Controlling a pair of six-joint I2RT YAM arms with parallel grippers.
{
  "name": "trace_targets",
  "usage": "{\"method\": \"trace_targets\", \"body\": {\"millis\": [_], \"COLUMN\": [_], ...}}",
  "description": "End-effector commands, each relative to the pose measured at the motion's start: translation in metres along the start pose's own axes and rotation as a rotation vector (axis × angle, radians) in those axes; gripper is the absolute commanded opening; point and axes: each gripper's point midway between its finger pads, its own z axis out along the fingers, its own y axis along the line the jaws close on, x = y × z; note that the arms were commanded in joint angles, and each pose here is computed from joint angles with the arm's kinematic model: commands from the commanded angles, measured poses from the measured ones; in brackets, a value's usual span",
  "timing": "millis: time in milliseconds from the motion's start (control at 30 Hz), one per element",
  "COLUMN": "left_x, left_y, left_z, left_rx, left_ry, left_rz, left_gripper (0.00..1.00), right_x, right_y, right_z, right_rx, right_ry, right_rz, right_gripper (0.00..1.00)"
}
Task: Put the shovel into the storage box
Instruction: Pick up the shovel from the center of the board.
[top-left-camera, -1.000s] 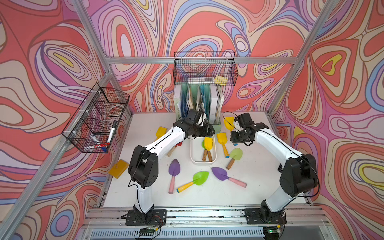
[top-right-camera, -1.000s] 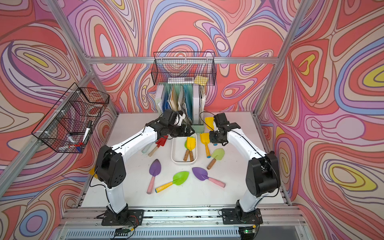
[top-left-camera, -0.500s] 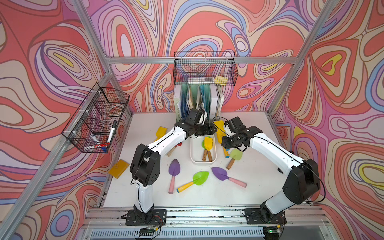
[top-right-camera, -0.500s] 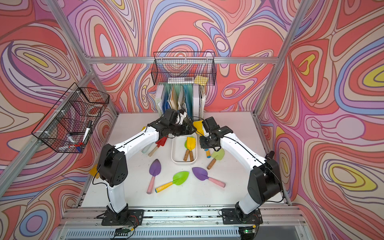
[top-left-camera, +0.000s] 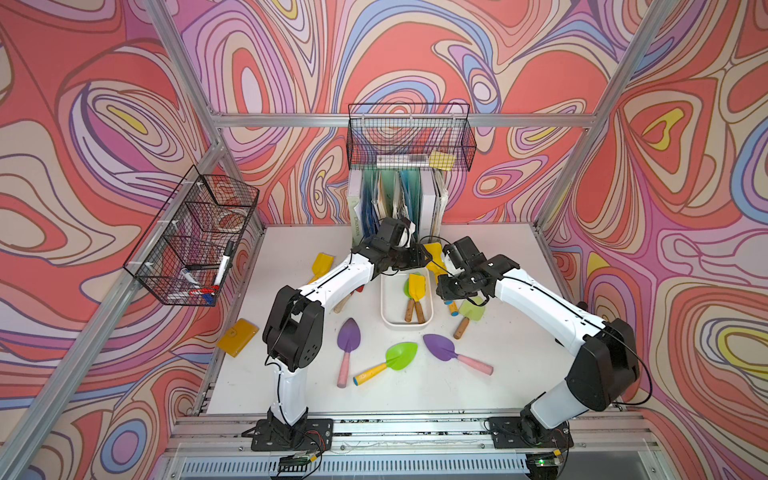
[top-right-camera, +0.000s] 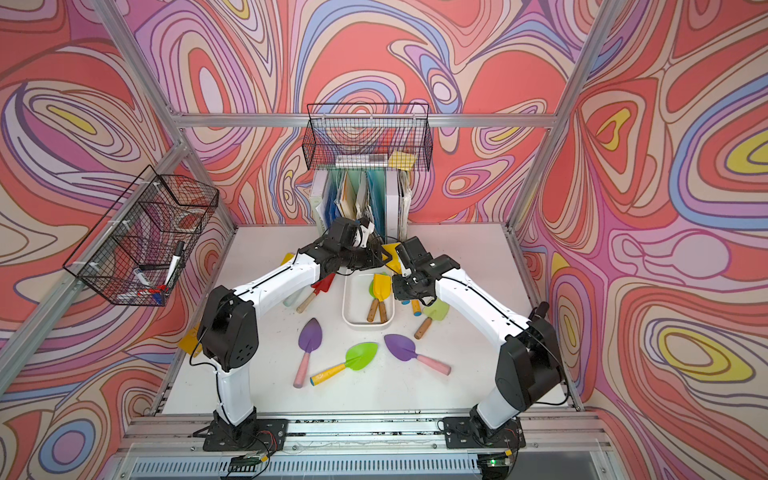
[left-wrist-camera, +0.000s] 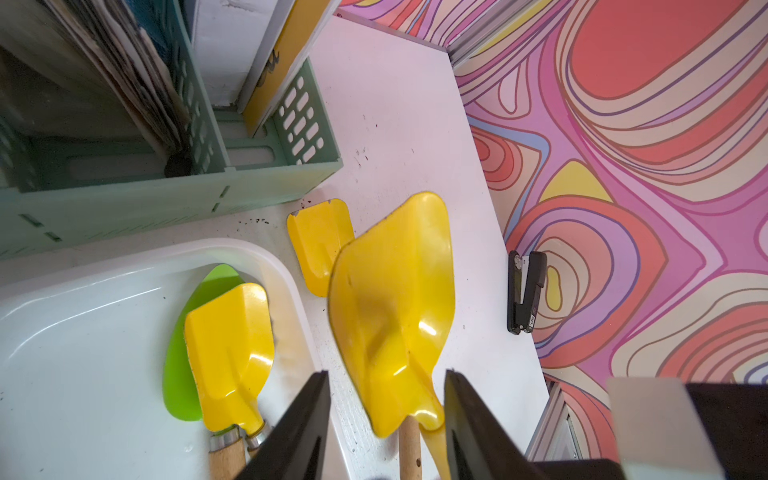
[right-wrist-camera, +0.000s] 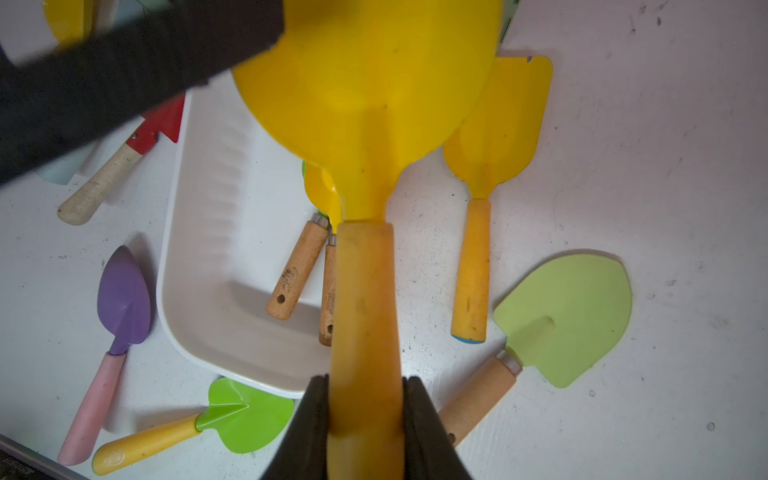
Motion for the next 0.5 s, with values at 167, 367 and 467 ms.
{"method": "trace_targets", "body": {"millis": [167,367,467], "left_x": [0.004,0.006,0.007], "left_y": [0.014,0.019,0.022], "left_z": [0.009,0.013,0.014], "left_rx": [-0.029,-0.042,-0.050], "left_ry": [0.007,0.013,0.015], "left_rz": [-0.012,-0.018,-0.019], "left_gripper": [0.39,0.35,0.29], "right_x": [-0.017,-0.018,-0.018], "right_y": [0.013,0.018,0.018], "right_z": [-0.012,-0.014,-0.015], "right_rx": [-0.029,-0.038,-0.039], "right_ry": [-0.076,-0.082,-0.083], "right_rz": [0.009,0.009,0.011], "right_gripper": [0.00,0.00,0.00]}}
